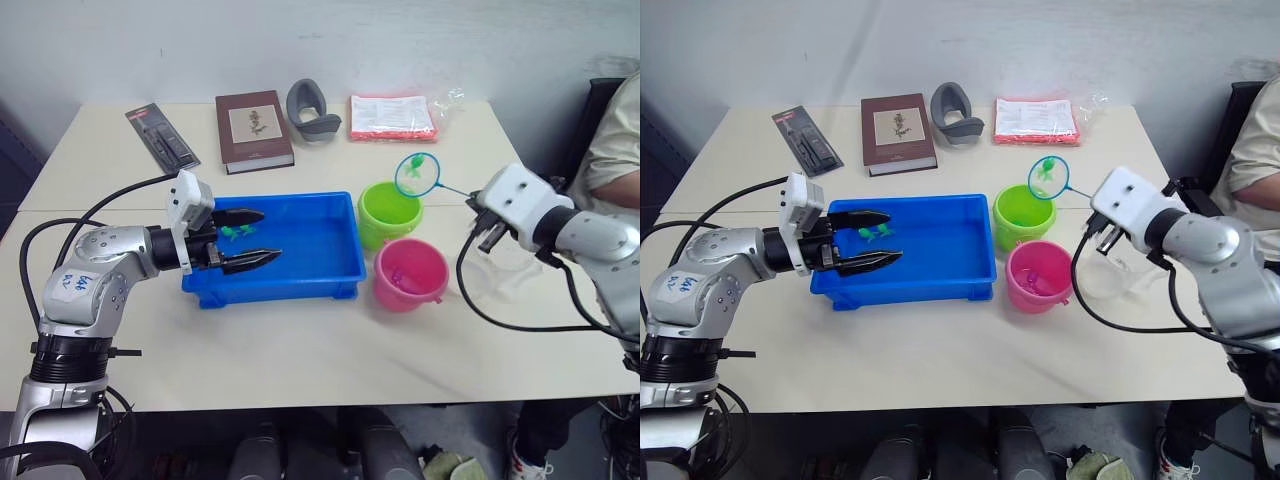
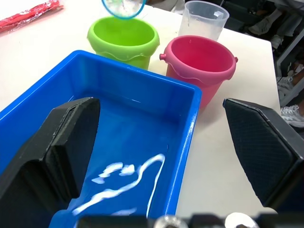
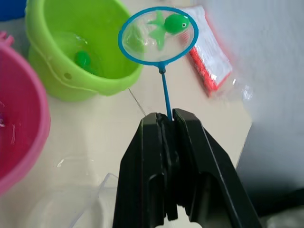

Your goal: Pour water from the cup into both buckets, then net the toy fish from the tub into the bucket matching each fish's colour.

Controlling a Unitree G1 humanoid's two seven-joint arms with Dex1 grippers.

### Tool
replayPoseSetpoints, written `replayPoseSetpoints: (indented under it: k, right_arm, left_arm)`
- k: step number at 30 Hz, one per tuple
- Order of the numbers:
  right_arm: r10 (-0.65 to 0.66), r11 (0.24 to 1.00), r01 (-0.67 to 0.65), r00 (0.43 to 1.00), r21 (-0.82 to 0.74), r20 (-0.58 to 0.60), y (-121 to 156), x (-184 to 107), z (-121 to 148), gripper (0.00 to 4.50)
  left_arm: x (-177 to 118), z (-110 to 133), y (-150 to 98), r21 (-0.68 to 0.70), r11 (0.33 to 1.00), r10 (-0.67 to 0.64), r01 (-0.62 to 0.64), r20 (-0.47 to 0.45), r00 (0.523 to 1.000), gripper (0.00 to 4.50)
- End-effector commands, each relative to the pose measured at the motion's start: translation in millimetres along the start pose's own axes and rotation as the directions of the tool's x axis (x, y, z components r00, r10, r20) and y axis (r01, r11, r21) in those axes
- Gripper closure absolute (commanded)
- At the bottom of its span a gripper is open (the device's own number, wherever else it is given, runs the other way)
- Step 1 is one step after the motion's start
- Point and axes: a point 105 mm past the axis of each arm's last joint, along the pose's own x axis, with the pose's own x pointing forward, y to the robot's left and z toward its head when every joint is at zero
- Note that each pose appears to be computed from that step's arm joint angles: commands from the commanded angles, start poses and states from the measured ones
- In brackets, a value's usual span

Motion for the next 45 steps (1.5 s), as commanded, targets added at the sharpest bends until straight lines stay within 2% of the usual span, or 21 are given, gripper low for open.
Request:
replayPoseSetpoints:
  k: [1, 5, 8, 9, 12, 14, 17, 18, 20, 23, 25, 27, 29, 32, 34, 36, 38, 42, 45]
  right_arm:
    - [-0.033, 0.936, 0.048, 0.998, -0.348, 0.047, -9.0, -3.3, 10.0, 4.50]
    - [-0.065, 0.787, 0.095, 0.995, -0.610, 0.070, -23.2, -6.4, 12.1, 4.50]
    - [-0.056, 0.719, 0.104, 0.994, -0.688, 0.092, -26.6, -6.4, 16.0, 4.50]
    - [-0.061, 0.736, 0.107, 0.994, -0.669, 0.091, -28.1, -5.9, 14.6, 4.50]
    - [0.018, 0.653, 0.057, 0.996, -0.755, 0.091, -16.9, -4.6, 14.4, 4.50]
    - [0.070, 0.642, 0.038, 0.992, -0.765, 0.108, -5.3, -5.5, 16.3, 4.50]
    - [-0.080, 0.635, 0.099, 0.995, -0.766, 0.062, -48.9, -6.3, 4.9, 4.50]
    - [-0.085, 0.624, 0.088, 0.995, -0.776, 0.045, -53.2, -5.6, 1.9, 4.50]
    - [-0.020, 0.628, 0.069, 0.997, -0.775, 0.073, -41.1, -1.2, 6.7, 4.50]
    - [-0.049, 0.613, 0.109, 0.994, -0.782, 0.100, -51.3, 0.0, 13.2, 4.50]
    - [-0.039, 0.745, 0.150, 0.982, -0.650, 0.183, -47.7, 4.0, 26.2, 4.50]
    - [-0.003, 0.861, 0.136, 0.965, -0.490, 0.262, -38.3, 8.4, 41.7, 4.50]
    - [0.042, 0.924, 0.081, 0.950, -0.373, 0.310, -29.0, 12.0, 55.8, 4.50]
    - [0.135, 0.989, -0.105, 0.918, -0.102, 0.373, -5.8, 25.8, 81.6, 4.50]
    - [0.238, 0.960, -0.276, 0.896, 0.050, 0.374, 15.9, 35.4, 91.1, 4.50]
    - [0.349, 0.865, -0.450, 0.857, 0.221, 0.379, 42.0, 43.7, 97.0, 4.50]
    - [0.450, 0.774, -0.566, 0.807, 0.284, 0.382, 60.0, 44.3, 101.1, 4.50]
    - [0.542, 0.607, -0.668, 0.744, 0.430, 0.391, 77.0, 55.5, 109.1, 4.50]
    - [0.592, 0.565, -0.684, 0.726, 0.462, 0.350, 84.8, 70.1, 109.6, 4.50]
  left_arm:
    - [-3.8, 9.0, 1.8, 0.034, 0.999, 0.009, -0.010, 0.019, 1.000, 0.03]
    - [-5.9, 9.4, 3.0, 0.037, 0.999, 0.016, -0.017, 0.017, 1.000, 0.03]
    - [-6.5, 9.6, 3.1, 0.037, 0.999, 0.016, -0.017, 0.014, 1.000, 0.03]
    - [-6.5, 9.5, 3.1, 0.036, 0.999, 0.016, -0.016, 0.014, 1.000, 0.03]
    - [-6.3, 9.0, 3.5, 0.036, 0.999, 0.015, -0.015, 0.009, 1.000, 0.03]
    - [-6.0, 9.7, 3.9, 0.039, 0.999, 0.015, -0.015, 0.008, 1.000, 0.03]
    - [-6.5, 12.1, 4.5, 0.040, 0.999, 0.013, -0.014, 0.008, 1.000, 0.03]
    - [-6.8, 12.2, 4.4, 0.040, 0.999, 0.012, -0.012, 0.007, 1.000, 0.03]
    - [-7.2, 11.7, 4.7, 0.043, 0.999, 0.012, -0.012, 0.002, 1.000, 0.03]
    - [-8.7, 11.6, 5.4, 0.041, 0.999, 0.020, -0.020, 0.001, 1.000, 0.03]
    - [-13.8, 7.5, 5.2, 0.028, 0.999, 0.029, -0.029, -0.016, 0.999, 0.03]
    - [-22.4, 2.2, 6.0, 0.012, 0.999, 0.049, -0.049, -0.038, 0.998, 0.03]
    - [-32.1, -1.8, 7.0, 0.001, 0.997, 0.074, -0.074, -0.052, 0.996, 0.03]
    - [-57.6, -13.5, 8.2, -0.028, 0.989, 0.144, -0.147, -0.093, 0.985, 0.03]
    - [-78.1, -21.7, 6.7, -0.047, 0.977, 0.202, -0.209, -0.128, 0.971, 0.03]
    - [-98.9, -26.4, 0.8, -0.063, 0.962, 0.254, -0.266, -0.159, 0.954, 0.03]
    - [-109.4, -27.2, -5.1, -0.068, 0.953, 0.279, -0.294, -0.176, 0.944, 0.03]
    - [-122.2, -27.2, -12.5, -0.073, 0.934, 0.332, -0.349, -0.182, 0.926, 0.03]
    - [-126.3, -27.8, -16.7, -0.084, 0.926, 0.349, -0.368, -0.180, 0.920, 0.03]
